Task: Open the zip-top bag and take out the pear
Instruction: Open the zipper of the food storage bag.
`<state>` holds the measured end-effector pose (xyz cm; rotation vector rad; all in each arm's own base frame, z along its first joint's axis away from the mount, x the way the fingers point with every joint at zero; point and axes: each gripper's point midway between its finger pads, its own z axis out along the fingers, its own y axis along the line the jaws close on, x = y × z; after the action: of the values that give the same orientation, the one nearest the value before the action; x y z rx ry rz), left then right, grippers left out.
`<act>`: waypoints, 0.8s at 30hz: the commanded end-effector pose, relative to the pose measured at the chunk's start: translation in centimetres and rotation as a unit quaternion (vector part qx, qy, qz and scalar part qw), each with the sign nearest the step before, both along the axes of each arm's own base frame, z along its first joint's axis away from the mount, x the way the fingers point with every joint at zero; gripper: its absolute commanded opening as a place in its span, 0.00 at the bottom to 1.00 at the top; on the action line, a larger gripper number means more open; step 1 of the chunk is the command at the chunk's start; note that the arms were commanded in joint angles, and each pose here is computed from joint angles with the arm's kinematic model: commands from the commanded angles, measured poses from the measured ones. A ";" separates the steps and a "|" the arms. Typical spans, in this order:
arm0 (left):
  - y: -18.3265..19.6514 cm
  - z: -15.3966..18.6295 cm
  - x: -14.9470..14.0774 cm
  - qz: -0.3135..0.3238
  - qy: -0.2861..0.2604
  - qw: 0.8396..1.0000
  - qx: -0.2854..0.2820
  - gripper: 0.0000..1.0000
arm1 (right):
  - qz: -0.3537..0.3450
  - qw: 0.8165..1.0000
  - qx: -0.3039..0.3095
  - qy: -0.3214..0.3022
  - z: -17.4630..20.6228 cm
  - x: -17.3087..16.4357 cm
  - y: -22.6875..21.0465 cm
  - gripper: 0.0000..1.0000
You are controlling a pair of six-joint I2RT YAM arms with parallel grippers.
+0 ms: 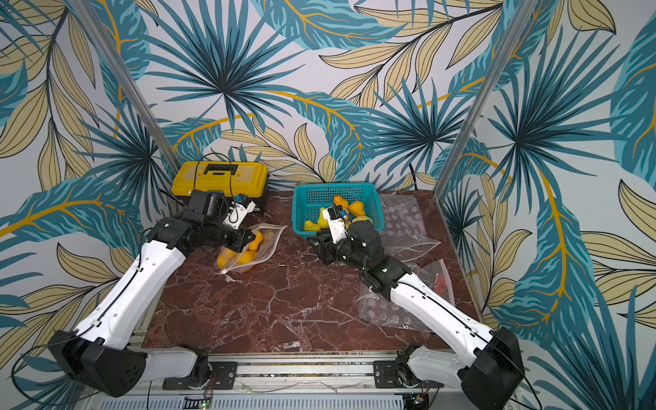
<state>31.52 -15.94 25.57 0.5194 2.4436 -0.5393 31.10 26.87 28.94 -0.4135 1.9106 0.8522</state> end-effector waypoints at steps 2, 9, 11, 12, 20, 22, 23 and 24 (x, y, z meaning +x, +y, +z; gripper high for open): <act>-4.1 -2.5 -1.3 0.006 0.089 0.994 -0.061 0.00 | -0.052 0.986 0.078 0.139 -3.6 0.5 0.4 0.40; -8.2 -2.7 -1.0 0.031 0.084 0.987 -0.136 0.00 | -0.108 0.949 0.136 0.262 -8.5 0.6 0.7 0.58; -9.4 -2.8 -1.1 0.032 0.083 0.984 -0.155 0.00 | -0.112 0.941 0.150 0.281 -9.7 0.7 1.0 0.63; -9.8 -3.0 -1.1 0.036 0.083 0.984 -0.156 0.00 | -0.107 0.939 0.158 0.286 -10.0 0.7 1.4 0.64; -12.7 -3.8 -1.6 0.038 0.077 0.980 -0.177 0.00 | -0.079 0.919 0.184 0.340 -13.1 0.8 4.7 0.65; -13.0 -3.7 -1.7 0.042 0.071 0.980 -0.179 0.00 | -0.074 0.915 0.185 0.351 -14.0 0.8 5.3 0.60; -13.1 -3.7 -1.6 0.046 0.067 0.981 -0.176 0.00 | -0.077 0.912 0.181 0.359 -14.7 0.9 5.3 0.57; -13.0 -3.5 -1.6 0.048 0.063 0.981 -0.175 0.00 | -0.082 0.911 0.174 0.365 -15.3 0.8 5.3 0.56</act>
<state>29.05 -28.55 20.49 0.2677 2.4788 -0.9554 32.03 31.36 13.81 0.3167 2.3447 1.2669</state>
